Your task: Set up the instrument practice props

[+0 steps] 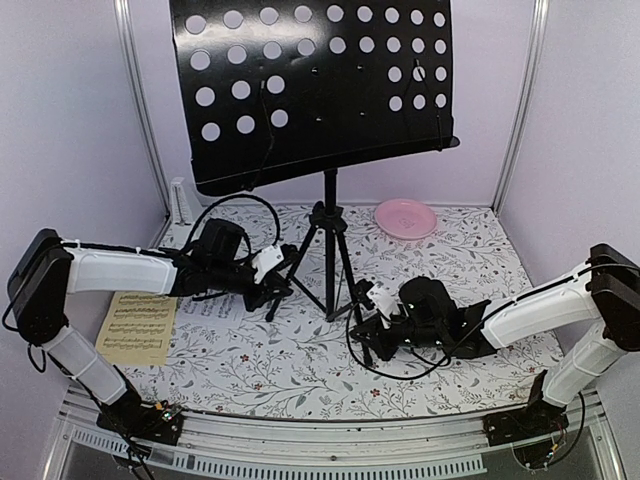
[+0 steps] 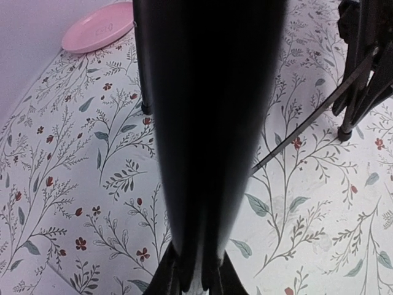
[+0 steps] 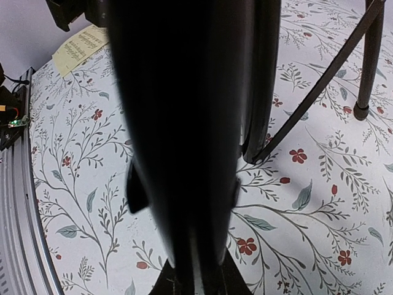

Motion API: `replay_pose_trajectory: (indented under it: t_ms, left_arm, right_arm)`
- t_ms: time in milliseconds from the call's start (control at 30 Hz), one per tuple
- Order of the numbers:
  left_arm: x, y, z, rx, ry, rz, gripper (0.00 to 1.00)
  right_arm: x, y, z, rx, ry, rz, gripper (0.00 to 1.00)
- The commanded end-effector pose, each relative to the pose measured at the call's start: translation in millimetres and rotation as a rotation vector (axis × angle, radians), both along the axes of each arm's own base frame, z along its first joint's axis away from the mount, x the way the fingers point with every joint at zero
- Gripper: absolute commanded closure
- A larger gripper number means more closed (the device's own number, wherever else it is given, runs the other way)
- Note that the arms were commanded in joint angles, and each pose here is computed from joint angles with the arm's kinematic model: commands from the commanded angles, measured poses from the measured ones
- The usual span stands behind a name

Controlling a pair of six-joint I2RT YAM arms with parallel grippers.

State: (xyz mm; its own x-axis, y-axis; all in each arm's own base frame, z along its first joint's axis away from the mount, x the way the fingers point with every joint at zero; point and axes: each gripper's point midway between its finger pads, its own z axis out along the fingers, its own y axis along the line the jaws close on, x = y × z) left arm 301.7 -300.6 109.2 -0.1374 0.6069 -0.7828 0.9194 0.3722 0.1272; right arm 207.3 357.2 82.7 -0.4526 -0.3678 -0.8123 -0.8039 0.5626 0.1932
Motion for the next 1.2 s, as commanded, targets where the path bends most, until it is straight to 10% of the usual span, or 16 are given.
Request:
replay_pose_trajectory:
  t_ms: [0, 867, 1167]
  left_arm:
    - [5, 77, -52, 0.253, 0.134, 0.222, 1.0]
    - [43, 116, -65, 0.314, 0.151, 0.314, 1.0]
    - [50, 101, -42, 0.277, 0.066, 0.285, 1.0]
  right_arm:
    - [-33, -3, -32, -0.045, 0.171, 0.037, 1.0]
    - [-52, 18, -18, -0.042, 0.187, 0.051, 1.0]
    - [-62, 37, -18, -0.024, 0.185, 0.102, 0.76]
